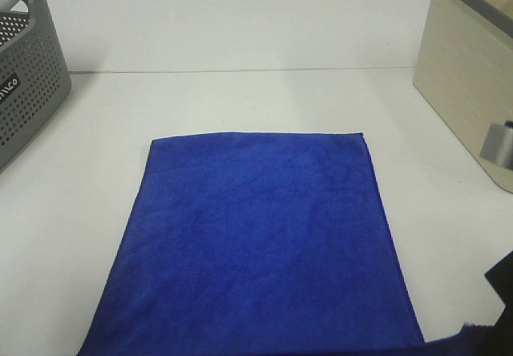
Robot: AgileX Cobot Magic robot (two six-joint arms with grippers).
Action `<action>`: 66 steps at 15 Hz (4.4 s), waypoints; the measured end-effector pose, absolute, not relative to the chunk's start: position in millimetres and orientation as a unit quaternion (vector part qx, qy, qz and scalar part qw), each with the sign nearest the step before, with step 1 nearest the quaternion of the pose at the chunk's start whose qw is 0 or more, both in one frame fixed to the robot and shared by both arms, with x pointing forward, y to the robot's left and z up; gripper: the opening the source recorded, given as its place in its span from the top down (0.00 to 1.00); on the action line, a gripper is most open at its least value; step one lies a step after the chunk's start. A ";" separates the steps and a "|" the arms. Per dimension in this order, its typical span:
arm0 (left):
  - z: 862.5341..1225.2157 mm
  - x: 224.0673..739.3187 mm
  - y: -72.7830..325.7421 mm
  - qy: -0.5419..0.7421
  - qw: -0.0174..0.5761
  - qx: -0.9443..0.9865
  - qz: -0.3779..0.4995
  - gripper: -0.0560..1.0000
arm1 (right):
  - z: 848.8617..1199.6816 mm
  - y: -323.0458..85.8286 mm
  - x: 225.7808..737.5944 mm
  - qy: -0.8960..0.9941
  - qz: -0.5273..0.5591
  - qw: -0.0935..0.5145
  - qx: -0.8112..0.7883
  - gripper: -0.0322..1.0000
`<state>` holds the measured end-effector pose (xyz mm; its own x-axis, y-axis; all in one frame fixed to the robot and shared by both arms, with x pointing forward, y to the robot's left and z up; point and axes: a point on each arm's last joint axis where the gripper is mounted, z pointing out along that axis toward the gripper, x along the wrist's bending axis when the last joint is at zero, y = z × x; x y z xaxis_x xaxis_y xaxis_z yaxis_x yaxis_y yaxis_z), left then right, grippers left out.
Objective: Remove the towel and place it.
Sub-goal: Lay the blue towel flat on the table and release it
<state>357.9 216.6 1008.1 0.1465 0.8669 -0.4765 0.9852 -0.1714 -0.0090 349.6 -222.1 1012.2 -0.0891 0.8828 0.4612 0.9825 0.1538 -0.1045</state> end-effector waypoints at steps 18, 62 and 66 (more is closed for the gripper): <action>896.9 399.6 202.4 0.644 -0.032 0.698 -0.312 0.95 | 907.5 -212.4 383.2 -0.669 0.109 0.366 -0.637 0.95; 997.4 593.1 182.9 0.563 0.031 0.826 -0.017 0.25 | 1068.8 -266.3 585.3 -0.694 -0.185 0.099 -0.689 0.37; 993.6 643.9 196.4 0.591 0.053 0.805 0.012 0.22 | 1052.3 -269.6 610.1 -0.694 -0.163 0.096 -0.695 0.21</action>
<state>643.9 196.4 993.6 0.3001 0.9529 -0.0434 0.9504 -0.2948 0.0990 610.1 -269.6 1052.3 -0.0159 0.9329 0.3597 0.9956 -0.0184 0.0917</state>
